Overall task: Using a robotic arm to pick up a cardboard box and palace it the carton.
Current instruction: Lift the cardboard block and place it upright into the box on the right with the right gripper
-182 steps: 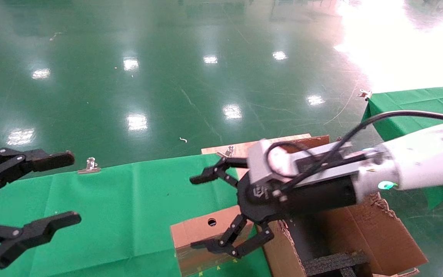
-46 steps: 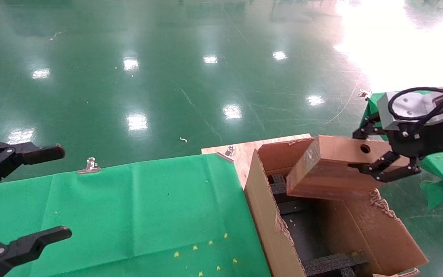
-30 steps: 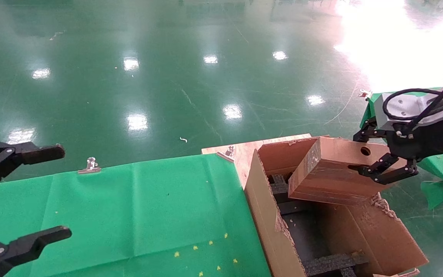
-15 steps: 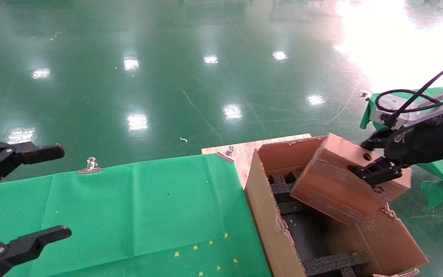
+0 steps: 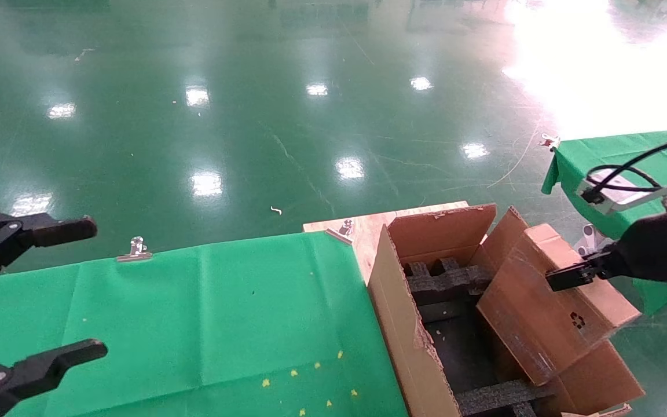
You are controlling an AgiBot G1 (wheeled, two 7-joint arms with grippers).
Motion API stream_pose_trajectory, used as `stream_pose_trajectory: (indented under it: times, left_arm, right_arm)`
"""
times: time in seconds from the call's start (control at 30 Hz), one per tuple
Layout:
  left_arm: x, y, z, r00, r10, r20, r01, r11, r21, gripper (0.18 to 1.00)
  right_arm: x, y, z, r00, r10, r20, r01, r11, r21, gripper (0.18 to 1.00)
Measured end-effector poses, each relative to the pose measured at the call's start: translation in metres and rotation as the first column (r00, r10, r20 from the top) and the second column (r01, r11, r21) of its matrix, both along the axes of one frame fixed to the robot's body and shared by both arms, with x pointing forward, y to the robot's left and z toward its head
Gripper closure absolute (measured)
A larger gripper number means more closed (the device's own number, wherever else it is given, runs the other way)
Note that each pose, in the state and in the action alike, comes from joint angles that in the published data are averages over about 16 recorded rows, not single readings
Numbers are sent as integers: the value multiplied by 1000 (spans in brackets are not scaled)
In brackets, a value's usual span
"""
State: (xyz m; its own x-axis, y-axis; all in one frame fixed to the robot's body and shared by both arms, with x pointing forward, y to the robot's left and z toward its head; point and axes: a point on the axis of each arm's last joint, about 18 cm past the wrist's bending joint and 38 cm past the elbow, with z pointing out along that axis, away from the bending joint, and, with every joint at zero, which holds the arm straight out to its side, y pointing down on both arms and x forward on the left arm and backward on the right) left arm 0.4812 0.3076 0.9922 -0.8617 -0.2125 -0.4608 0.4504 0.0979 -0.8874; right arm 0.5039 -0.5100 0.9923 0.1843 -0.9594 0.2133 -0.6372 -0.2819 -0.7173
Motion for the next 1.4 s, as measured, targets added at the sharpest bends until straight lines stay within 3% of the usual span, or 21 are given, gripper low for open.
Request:
stream_pose_trajectory:
  times: [0.53,1.4]
  left_arm:
    - [0,0,0,1000,0,0,0,1000,0,184]
    - [0,0,0,1000,0,0,0,1000,0,184]
  right_arm:
    - [2,3,-7,997,-75,7,75,996,43,815]
    - [32,6,-33,968,-248,-29,247,968,-32,834]
